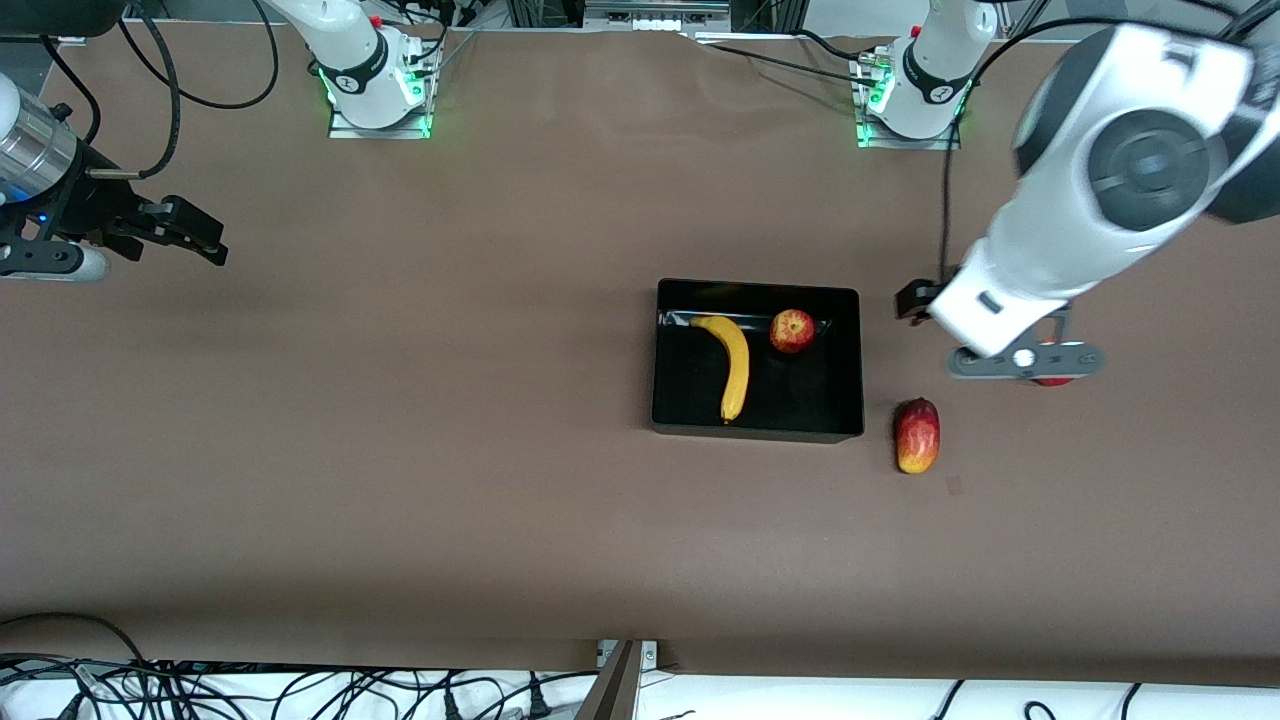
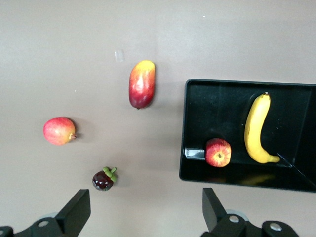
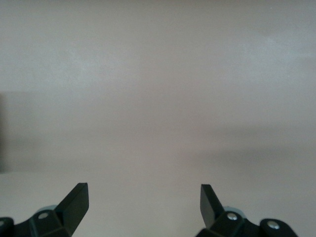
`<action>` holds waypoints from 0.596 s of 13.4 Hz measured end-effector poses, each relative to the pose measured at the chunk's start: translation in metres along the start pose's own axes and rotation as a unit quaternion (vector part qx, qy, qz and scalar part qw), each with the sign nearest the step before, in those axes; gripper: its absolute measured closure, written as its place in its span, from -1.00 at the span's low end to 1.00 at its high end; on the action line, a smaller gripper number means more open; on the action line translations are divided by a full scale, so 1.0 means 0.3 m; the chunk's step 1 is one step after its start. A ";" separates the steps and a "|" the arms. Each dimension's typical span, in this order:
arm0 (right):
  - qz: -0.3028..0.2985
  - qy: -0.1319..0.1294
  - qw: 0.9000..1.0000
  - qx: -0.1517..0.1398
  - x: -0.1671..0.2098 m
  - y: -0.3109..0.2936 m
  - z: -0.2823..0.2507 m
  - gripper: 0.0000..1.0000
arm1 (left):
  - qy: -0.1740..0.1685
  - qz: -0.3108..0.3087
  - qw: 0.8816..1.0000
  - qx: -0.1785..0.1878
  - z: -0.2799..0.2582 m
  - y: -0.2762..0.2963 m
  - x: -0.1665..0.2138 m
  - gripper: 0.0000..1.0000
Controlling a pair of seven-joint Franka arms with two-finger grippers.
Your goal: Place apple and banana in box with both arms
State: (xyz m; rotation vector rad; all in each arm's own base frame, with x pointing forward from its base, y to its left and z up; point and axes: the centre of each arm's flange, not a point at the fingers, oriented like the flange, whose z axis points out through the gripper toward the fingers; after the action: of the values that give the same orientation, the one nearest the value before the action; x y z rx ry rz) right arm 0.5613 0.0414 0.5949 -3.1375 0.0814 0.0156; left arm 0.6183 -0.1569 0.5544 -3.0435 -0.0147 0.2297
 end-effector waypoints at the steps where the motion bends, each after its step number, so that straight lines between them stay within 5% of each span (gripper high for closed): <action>1: 0.000 0.000 1.000 0.000 0.000 0.000 0.000 -1.00 | -0.005 0.014 1.000 -0.009 -0.017 -0.081 -0.010 -1.00; 4: 0.000 0.000 1.000 0.000 0.000 0.000 0.000 -1.00 | 0.002 0.045 0.999 -0.010 -0.059 -0.327 -0.080 -1.00; 8: 0.000 0.000 1.000 0.000 0.000 0.000 0.000 -1.00 | 0.044 0.041 0.998 -0.012 -0.009 -0.392 -0.176 -1.00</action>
State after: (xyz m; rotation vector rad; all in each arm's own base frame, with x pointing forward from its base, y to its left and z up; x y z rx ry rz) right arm 0.5614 0.0415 0.5949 -3.1375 0.0811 0.0154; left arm 0.5660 -0.0410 0.5756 -3.0790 0.1150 0.1021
